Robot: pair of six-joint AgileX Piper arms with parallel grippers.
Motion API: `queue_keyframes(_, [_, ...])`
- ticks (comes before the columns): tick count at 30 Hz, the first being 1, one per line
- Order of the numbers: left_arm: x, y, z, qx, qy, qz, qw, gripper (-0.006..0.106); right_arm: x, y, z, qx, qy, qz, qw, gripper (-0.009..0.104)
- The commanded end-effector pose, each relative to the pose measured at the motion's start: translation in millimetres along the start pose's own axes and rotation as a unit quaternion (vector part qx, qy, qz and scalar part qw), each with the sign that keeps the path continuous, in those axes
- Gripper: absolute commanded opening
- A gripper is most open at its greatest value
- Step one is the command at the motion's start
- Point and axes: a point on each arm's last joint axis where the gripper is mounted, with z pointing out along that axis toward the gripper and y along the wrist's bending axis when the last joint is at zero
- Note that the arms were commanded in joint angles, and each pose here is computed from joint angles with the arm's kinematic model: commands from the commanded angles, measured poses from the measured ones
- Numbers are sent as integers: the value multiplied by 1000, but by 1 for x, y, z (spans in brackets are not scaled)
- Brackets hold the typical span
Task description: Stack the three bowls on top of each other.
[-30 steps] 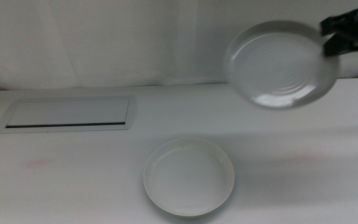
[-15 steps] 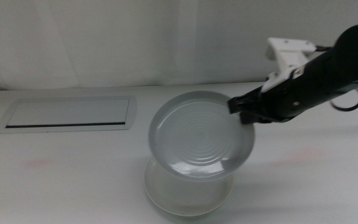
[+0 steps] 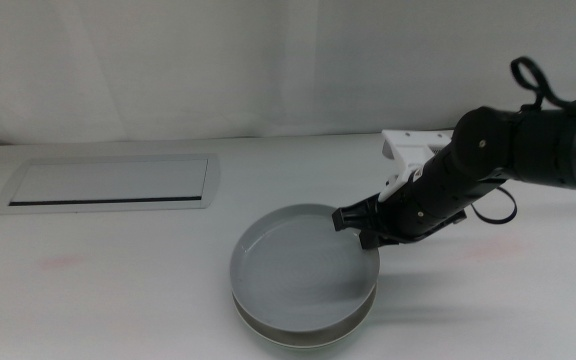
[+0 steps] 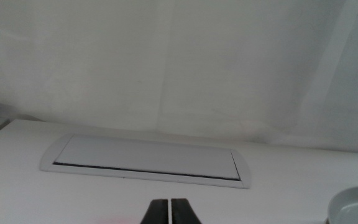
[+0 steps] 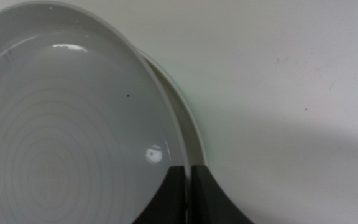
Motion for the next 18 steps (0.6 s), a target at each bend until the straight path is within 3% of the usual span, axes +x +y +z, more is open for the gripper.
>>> queue_keyframes(1, [12, 1, 1, 2, 16, -1, 1000, -3, 2, -1, 9, 1, 6, 6, 1000, -3])
queue_keyframes(14, [12, 1, 1, 2, 16, -1, 1000, -3, 5, -3, 23, 6, 17, 4, 1000, -1])
queue_keyframes(18, [12, 1, 1, 2, 16, -1, 1000, -3, 3, -1, 19, 4, 15, -2, 1000, 24])
